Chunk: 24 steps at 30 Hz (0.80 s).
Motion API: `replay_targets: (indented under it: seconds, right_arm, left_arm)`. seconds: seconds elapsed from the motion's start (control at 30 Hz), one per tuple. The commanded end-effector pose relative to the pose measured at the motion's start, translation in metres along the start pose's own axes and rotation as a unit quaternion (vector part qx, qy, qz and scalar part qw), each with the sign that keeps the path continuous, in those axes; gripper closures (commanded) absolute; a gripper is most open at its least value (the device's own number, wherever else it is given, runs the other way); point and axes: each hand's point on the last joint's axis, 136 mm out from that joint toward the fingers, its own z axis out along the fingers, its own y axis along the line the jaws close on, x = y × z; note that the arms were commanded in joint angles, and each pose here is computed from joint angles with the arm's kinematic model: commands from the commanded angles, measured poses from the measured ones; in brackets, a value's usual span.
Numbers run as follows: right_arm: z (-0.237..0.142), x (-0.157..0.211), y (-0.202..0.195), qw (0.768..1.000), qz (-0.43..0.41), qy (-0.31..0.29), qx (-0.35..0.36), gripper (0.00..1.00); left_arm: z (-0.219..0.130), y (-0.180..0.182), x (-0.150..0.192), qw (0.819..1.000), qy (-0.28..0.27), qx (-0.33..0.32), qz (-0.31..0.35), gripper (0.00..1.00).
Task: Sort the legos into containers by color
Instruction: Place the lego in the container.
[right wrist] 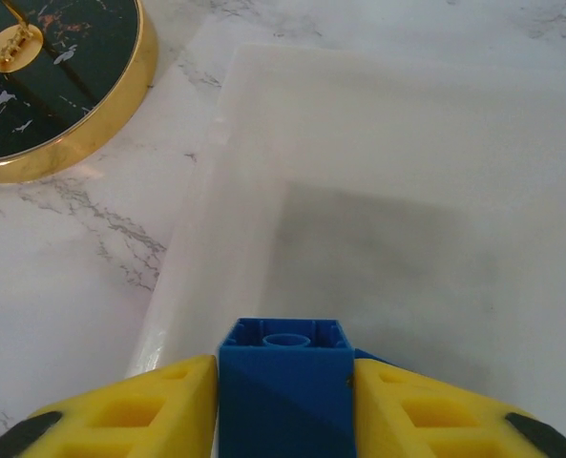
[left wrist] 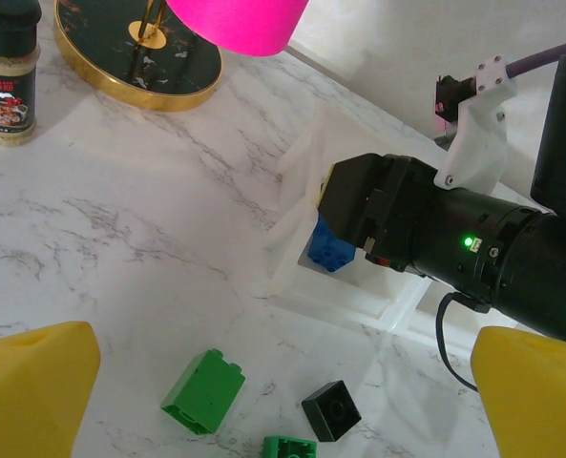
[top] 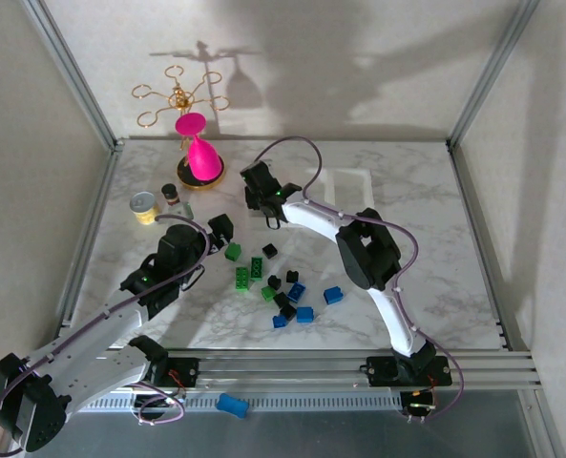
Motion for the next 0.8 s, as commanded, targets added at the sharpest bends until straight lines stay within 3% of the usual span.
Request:
replay_targets:
  seconds: [0.0,0.17,0.43,0.77]
  right_arm:
    - [0.005,-0.002,0.004,1.000,0.008,-0.002,-0.011,0.56]
    - [-0.009,-0.016,0.004,1.000,0.012,-0.016,-0.014,0.52]
    - [-0.063,-0.043,0.005,0.997,0.026,-0.052,-0.047,0.50]
    - [-0.134,-0.007,-0.036,0.998,0.028,-0.038,-0.048,0.43]
  left_arm:
    - [-0.001,0.003,0.000,1.000,-0.001,0.002,-0.002,0.00]
    - [-0.001,0.001,-0.001,1.000,0.000,0.005,-0.004,0.00]
    - [-0.004,-0.007,-0.005,1.000,0.002,0.017,-0.007,0.00]
    - [-0.008,-0.017,0.006,0.999,0.021,0.047,-0.014,0.00]
